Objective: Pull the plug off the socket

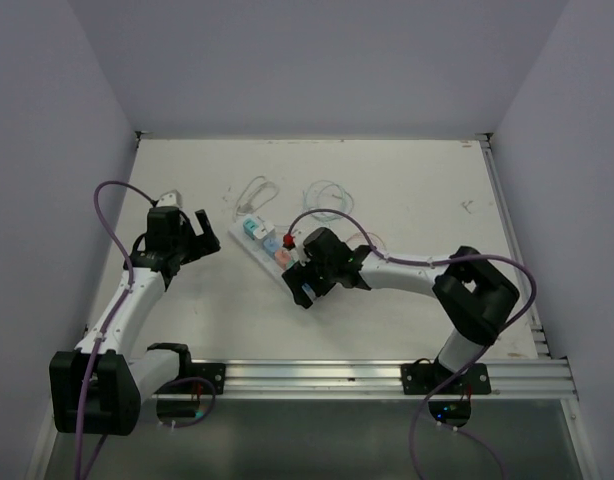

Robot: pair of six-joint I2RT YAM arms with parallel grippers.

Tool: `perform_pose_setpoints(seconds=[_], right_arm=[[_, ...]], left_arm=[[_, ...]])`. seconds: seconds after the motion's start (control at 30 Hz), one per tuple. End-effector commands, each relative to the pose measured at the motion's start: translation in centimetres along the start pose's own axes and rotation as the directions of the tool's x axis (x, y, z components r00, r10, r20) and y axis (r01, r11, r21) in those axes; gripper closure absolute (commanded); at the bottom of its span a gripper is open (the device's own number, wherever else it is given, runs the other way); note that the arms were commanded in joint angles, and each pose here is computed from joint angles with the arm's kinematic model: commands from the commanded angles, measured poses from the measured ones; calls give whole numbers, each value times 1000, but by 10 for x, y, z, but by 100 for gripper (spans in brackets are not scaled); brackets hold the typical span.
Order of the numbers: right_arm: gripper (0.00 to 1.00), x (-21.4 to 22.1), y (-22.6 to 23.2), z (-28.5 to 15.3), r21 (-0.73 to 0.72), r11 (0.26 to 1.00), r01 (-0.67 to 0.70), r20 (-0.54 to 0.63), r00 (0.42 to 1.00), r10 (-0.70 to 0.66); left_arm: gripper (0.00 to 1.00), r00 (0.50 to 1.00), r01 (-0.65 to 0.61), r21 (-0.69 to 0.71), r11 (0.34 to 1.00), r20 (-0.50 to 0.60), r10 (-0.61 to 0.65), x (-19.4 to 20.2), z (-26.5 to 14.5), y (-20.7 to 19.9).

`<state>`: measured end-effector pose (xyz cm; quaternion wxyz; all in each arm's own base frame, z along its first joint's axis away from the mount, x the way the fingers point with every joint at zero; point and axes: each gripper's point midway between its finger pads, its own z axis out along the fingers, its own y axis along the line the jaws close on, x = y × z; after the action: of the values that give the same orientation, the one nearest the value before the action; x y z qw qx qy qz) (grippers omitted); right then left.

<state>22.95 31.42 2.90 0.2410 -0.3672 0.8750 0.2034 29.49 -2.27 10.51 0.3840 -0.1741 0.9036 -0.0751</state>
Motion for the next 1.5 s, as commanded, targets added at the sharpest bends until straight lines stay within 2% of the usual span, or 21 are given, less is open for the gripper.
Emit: perform_pose_setpoints(seconds=[0.0, 0.1, 0.27, 0.37, 0.47, 0.83, 1.07, 1.2, 1.33, 1.47], right_arm=[[5, -24, 31, -13, 1, 999, -48, 102, 994, 47], [5, -21, 26, -18, 67, 992, -106, 114, 989, 98], [6, -43, 9, -49, 168, 965, -200, 251, 956, 154], [8, -57, 8, -65, 166, 956, -240, 320, 931, 178], [11, -68, 12, -71, 155, 959, -239, 339, 924, 175], [18, -80, 40, -48, 153, 971, -183, 286, 949, 133], [24, -79, 29, -26, 236, 952, -195, 264, 956, 130], [28, -78, 30, -14, 237, 954, -181, 243, 962, 122], [40, -83, 35, -9, 208, 961, -183, 248, 960, 129], [53, -82, 37, -3, 203, 964, -173, 234, 964, 124]], left_arm=[[0, 999, -8, 32, 999, 43, 7, -13, 2, -6], [0, 999, -7, 34, 999, 47, 5, -13, 1, -7], [0, 999, -5, 34, 999, 49, 3, -13, 1, -6], [0, 999, -5, 35, 999, 51, 3, -14, 1, -7], [0, 999, -5, 55, 998, 42, 3, -12, 1, -10], [0, 999, -5, 60, 998, 46, 2, -14, -1, -12], [0, 999, -5, 65, 998, 42, 2, -13, 0, -12], [0, 999, -2, 73, 997, 34, 0, -10, 1, -13], [0, 1000, 15, 88, 996, 8, -16, -3, 3, -15], [0, 995, 92, 128, 988, -44, -87, 17, 5, -21]])
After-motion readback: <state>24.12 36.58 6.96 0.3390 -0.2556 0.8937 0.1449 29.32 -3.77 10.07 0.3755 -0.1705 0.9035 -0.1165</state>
